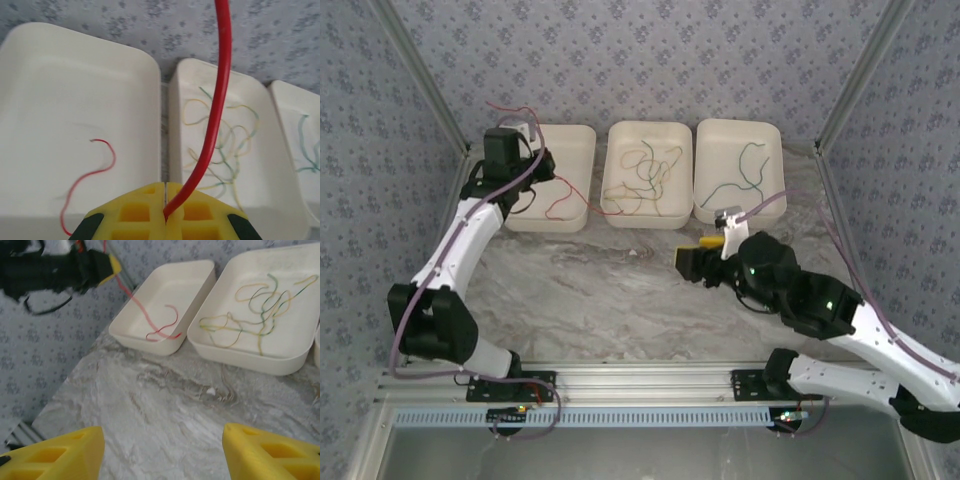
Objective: Untangle the cables
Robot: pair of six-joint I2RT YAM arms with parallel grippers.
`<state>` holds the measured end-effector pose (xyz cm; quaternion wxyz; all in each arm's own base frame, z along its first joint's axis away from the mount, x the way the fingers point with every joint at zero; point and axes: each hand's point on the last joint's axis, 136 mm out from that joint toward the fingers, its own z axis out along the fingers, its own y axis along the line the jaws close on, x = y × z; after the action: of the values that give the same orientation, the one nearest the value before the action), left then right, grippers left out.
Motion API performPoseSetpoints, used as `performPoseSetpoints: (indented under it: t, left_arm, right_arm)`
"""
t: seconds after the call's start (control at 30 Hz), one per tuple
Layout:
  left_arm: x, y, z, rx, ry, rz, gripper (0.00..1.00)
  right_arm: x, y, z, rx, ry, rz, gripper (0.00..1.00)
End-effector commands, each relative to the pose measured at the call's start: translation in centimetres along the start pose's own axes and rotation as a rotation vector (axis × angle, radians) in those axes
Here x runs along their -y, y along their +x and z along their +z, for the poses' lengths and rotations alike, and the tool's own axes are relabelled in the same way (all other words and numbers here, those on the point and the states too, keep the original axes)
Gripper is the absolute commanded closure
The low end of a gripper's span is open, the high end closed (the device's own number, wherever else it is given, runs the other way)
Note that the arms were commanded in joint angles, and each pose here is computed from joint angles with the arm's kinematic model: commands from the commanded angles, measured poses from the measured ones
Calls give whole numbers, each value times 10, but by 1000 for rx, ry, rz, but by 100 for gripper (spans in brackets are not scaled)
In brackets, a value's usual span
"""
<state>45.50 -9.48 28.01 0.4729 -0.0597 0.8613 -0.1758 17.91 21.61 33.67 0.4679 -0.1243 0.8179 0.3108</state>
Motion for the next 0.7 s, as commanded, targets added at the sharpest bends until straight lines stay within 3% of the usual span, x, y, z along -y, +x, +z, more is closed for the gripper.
performPoseSetpoints:
  t: [0.0,0.23,0.33,0.53,0.67]
  left_arm:
    - [-18,-27,2,73,-127,107,100]
    - [-70,-37,24,40,-433,223,100]
    - [-86,-35,34,32,-502,236,100]
    - [-100,-25,67,-84,-565,269,100]
    - [-106,-3,94,-181,-530,270,100]
  right_arm:
    - [6,9,-13,25,60,-8,35]
    - [-2,31,-24,3,81,-72,35]
    - [-4,36,-26,1,87,-85,36]
    - [0,45,-28,-11,114,-94,36]
    - [3,50,-27,-30,131,-102,34]
